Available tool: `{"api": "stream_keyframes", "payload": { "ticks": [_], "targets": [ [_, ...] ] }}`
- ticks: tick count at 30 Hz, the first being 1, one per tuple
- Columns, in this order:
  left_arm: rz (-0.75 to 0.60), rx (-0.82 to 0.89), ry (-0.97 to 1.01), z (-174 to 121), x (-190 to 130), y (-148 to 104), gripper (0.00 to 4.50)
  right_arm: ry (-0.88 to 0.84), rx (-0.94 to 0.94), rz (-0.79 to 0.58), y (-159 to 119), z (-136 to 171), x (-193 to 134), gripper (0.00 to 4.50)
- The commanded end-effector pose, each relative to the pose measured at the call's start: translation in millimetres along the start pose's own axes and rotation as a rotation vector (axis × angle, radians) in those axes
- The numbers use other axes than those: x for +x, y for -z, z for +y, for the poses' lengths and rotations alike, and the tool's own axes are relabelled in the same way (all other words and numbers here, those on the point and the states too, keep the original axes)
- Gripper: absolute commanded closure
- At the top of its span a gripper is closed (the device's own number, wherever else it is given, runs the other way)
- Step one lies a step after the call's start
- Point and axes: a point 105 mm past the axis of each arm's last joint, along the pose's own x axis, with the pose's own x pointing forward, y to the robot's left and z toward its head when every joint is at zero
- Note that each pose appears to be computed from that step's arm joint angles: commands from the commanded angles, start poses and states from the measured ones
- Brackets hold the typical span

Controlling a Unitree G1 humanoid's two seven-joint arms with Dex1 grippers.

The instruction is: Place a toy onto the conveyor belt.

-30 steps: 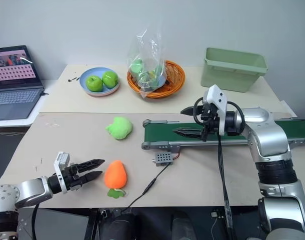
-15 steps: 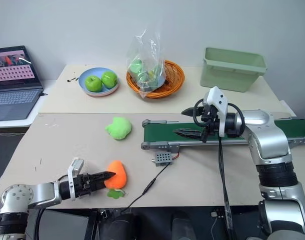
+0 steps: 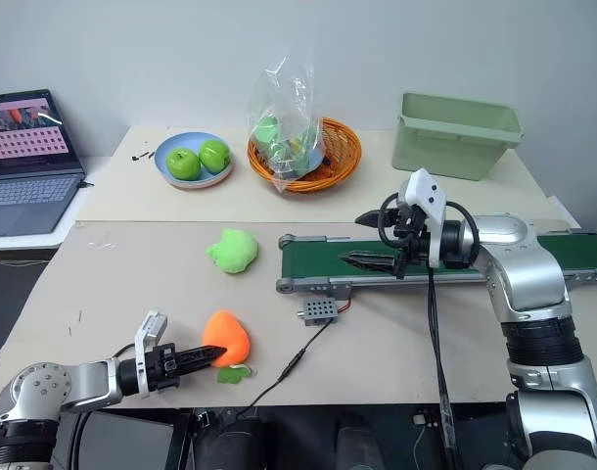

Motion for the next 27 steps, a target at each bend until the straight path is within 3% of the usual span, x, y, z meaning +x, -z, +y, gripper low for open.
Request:
{"api": "stream_keyframes", "payload": {
  "ticks": [1, 8, 11, 15, 18, 23, 27],
  "targets": [
    [-0.111, 0.229, 0.14, -50, -11, -37, 3.5, 0.011, -0.049, -0.039, -17, -4, -5, 0.0],
    [-0.441, 0.829, 0.052, -112, -5, -117, 3.5, -0.001, -0.053, -0.04, -18, -5, -1, 0.0],
    [-0.46, 1.157, -0.075, -130, 7, -133, 3.5, -0.002, -0.057, -0.041, -19, -6, -1, 0.0],
    [-0.303, 1.733, -0.314, -111, 19, -128, 3.5, -0.001, -0.056, -0.038, -17, -6, -2, 0.0],
    [-0.218, 2.113, -0.359, -103, 23, -117, 3.5, 0.002, -0.054, -0.037, -16, -5, -2, 0.0],
    [-0.146, 2.497, -0.364, -89, 19, -105, 3.5, 0.006, -0.05, -0.036, -16, -5, -3, 0.0],
    [-0.13, 2.683, -0.373, -82, 15, -103, 3.5, 0.005, -0.049, -0.036, -15, -5, -2, 0.0]
  ]
}}
